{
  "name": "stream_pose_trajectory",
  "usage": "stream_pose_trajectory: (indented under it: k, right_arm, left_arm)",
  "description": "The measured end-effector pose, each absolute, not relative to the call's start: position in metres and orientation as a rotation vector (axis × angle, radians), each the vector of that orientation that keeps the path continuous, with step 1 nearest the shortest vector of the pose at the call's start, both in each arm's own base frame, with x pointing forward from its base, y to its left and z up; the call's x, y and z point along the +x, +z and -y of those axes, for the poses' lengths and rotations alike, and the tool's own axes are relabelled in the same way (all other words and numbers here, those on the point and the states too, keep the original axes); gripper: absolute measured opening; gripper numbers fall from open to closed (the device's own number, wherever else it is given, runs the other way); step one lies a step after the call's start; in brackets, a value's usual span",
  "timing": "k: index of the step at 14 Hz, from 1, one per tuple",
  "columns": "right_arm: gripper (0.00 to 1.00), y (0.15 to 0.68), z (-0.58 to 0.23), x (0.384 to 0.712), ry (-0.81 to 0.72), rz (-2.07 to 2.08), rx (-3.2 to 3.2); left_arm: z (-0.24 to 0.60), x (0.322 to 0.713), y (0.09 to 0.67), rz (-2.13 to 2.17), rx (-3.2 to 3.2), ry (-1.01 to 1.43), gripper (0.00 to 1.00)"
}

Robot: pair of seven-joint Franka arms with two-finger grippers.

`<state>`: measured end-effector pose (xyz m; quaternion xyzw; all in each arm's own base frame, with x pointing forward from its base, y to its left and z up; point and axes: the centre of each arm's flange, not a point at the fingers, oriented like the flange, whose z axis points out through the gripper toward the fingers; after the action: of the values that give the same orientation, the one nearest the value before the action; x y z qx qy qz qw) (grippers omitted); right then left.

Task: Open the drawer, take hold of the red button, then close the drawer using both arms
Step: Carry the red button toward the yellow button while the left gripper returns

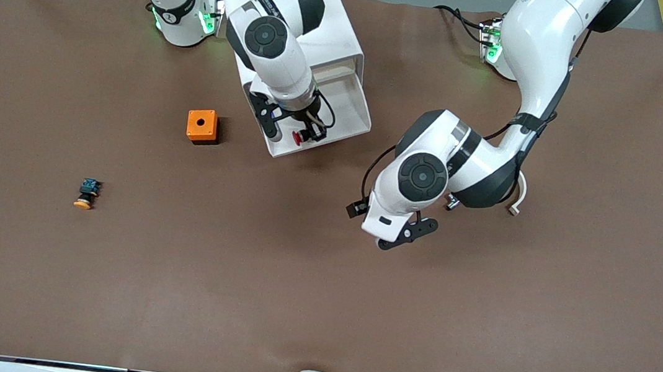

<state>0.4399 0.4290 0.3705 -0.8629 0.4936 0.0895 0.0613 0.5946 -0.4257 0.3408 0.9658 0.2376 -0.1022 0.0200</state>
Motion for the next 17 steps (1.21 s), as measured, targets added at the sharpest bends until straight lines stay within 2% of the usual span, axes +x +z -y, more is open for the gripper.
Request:
stream_pose_trajectory:
  k: [7,12,17]
  right_arm:
    - [0.41,0.439,-0.340,0.525,0.313,-1.271,-2.726]
    - [0.41,0.440,-0.249,0.563,0.385,-1.037,-2.831]
    - [0.41,0.432,-0.176,0.590,0.365,-0.744,-2.885]
  left_arm:
    - [0.449,0.569,0.324,-0.692,3.037,-0.357,1.00]
    - [0.474,0.543,0.315,-0.621,3.070,-0.381,1.00]
    - [0.506,0.513,0.314,-0.528,3.095,-0.382,1.00]
